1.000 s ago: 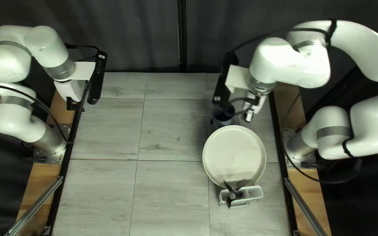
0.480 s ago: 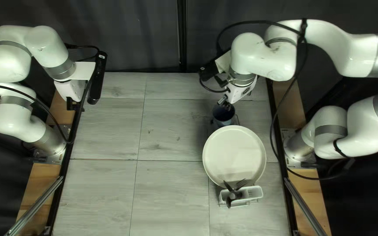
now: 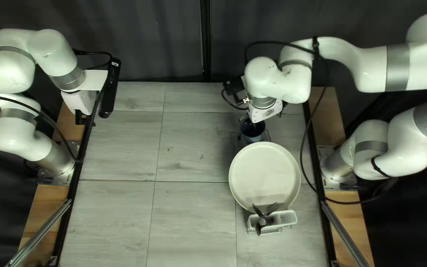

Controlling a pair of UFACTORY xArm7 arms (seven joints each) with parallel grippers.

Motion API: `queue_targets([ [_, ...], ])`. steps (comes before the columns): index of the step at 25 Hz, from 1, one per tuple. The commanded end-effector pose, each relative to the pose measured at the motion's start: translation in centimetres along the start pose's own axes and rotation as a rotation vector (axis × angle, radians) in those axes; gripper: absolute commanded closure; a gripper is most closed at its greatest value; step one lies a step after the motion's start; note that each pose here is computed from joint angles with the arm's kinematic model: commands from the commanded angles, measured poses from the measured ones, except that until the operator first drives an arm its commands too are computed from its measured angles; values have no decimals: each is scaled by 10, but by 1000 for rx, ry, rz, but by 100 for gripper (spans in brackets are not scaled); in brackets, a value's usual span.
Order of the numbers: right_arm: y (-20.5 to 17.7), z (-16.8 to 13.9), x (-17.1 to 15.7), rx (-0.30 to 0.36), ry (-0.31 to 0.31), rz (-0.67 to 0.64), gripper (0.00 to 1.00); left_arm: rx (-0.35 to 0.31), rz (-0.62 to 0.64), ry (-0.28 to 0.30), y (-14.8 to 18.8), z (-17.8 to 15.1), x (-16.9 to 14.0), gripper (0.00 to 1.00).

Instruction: Pick up and place plate onto table. Place down one fork to the left of the plate. Place spoon and knife to the right of the plate. Place cup above the knife and spoon

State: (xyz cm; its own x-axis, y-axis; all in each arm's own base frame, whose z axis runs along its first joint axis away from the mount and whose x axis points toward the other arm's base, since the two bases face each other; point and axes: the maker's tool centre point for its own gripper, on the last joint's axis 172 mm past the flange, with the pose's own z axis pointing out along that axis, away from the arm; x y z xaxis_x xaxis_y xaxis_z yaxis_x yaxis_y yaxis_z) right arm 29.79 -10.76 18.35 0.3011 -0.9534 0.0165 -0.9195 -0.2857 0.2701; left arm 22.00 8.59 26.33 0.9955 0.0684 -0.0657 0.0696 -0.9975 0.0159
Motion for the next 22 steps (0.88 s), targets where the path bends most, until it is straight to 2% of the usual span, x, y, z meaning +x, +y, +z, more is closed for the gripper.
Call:
queue_targets([
  [1,3,6,-1,-20,8,49,100,0,0,0,0,0,0,0],
  [9,1,-15,-9,-32,26,74,100,0,0,0,0,0,0,0],
  [14,11,-51,-10,-28,62,70,100,0,0,0,0,0,0,0],
  [18,26,-91,-5,-22,103,68,100,0,0,0,0,0,0,0],
  [22,35,-113,1,-12,131,65,100,0,0,0,0,0,0,0],
])
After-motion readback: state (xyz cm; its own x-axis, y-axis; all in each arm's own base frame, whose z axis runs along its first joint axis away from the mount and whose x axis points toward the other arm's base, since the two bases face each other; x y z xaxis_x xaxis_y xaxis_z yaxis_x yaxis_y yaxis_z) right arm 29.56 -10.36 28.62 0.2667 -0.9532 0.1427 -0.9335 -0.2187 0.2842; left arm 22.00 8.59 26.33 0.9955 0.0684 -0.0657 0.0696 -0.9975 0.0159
